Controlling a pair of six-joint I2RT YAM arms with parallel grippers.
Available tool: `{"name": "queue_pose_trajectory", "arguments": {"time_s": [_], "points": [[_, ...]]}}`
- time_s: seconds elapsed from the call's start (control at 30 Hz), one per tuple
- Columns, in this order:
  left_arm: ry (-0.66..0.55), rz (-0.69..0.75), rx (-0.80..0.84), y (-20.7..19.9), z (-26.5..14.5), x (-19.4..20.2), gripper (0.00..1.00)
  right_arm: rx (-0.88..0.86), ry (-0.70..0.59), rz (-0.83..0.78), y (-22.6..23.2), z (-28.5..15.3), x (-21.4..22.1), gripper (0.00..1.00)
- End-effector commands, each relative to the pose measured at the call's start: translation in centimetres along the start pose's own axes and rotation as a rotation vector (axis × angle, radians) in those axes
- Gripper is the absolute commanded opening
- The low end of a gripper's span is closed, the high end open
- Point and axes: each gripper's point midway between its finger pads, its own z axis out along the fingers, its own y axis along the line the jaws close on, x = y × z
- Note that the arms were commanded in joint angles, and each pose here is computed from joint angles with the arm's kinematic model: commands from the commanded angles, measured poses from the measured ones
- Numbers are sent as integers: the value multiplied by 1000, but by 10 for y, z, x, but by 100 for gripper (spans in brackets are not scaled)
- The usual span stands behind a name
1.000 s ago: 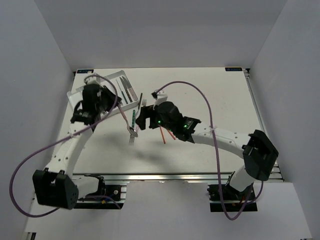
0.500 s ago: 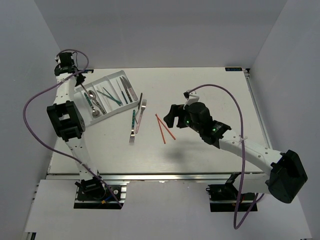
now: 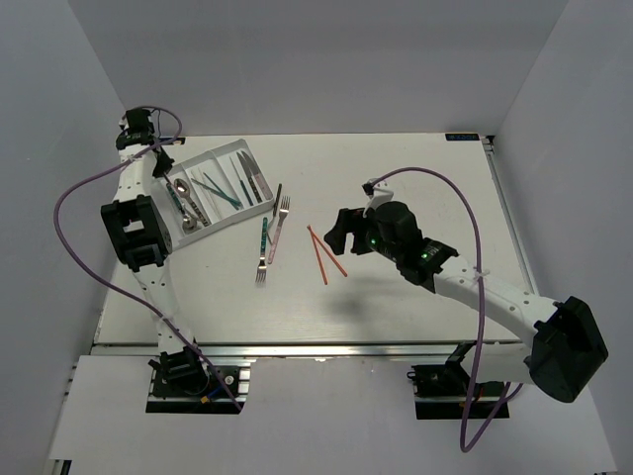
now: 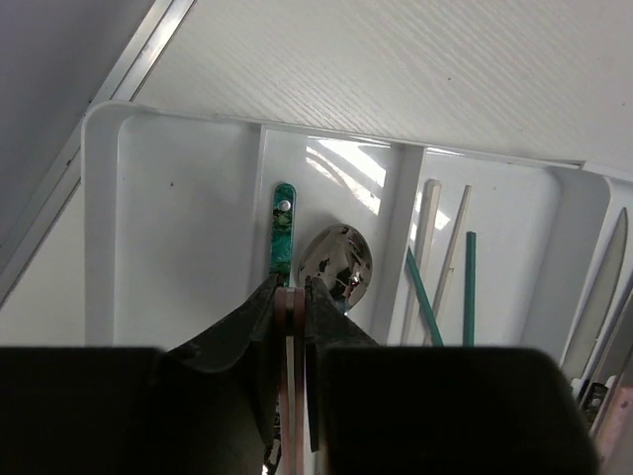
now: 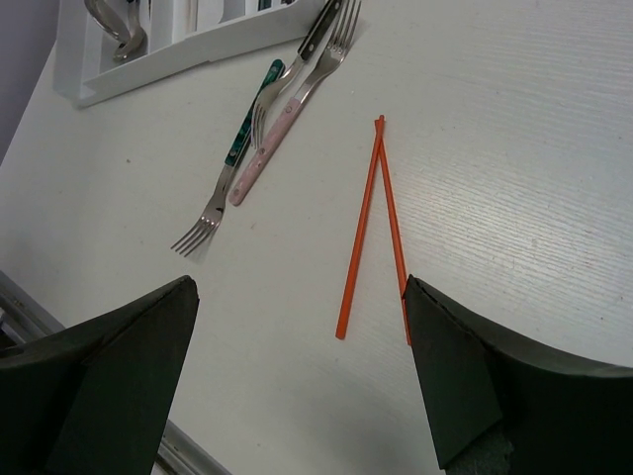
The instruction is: Sort the eating utensils into containers
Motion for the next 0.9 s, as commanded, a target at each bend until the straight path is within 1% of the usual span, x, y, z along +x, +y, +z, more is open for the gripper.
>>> {"name": "queue_pose_trajectory", "arguments": {"time_s": [0.0,0.1,0.13,0.23,0.33,0.37,0.4,0.43,0.47,0.5,0.53,0.57,0.6,0.63,0.67,0.7,0.73,0.77,0.8,0.83,0.87], "points": [[-50,-6,18,-4,-16,-21,31,-26,-26,-20,6,4,-10,89],[-50,-12,39,-7,-20,-23,44,-26,-21,-26,6,7,-10,89],[-61,-17,43,-8,-25,-28,53,-20,-22,-34,5,7,-12,89],[-94,-25,55,-10,-43,-40,67,9,-24,-50,1,10,-15,89],[-129,-43,61,-8,-69,-53,70,34,-9,-81,-4,13,-14,89],[-127,-46,63,-7,-75,-52,74,57,14,-102,-9,19,-13,89],[-167,-62,79,-8,-100,-63,96,90,62,-115,-17,25,-3,89],[-178,-67,85,-6,-113,-65,98,95,82,-129,-18,28,0,89],[-159,-68,81,-2,-118,-55,98,92,84,-147,-15,31,-6,89],[-231,-90,114,-1,-158,-68,98,104,120,-157,-18,34,1,89],[-252,-94,133,-1,-174,-65,98,140,149,-168,-27,41,8,89],[-228,-94,130,5,-169,-40,98,164,162,-184,-29,44,5,85],[-252,-97,144,9,-184,-33,98,184,179,-197,-33,47,8,81],[-338,-110,185,13,-232,-37,98,214,216,-216,-42,55,17,76],[-386,-121,207,17,-248,-34,98,218,238,-231,-44,59,22,65],[-332,-109,195,26,-236,3,98,214,257,-246,-44,63,25,60],[-406,-129,229,34,-272,8,98,194,300,-271,-44,70,33,54],[-421,-133,234,40,-276,20,98,187,326,-278,-43,72,38,45],[-391,-122,230,47,-260,51,98,186,348,-286,-45,76,42,42],[-402,-128,231,52,-261,63,98,194,371,-289,-47,79,48,42],[-455,-132,252,58,-278,68,98,198,377,-287,-48,80,50,42]]}}
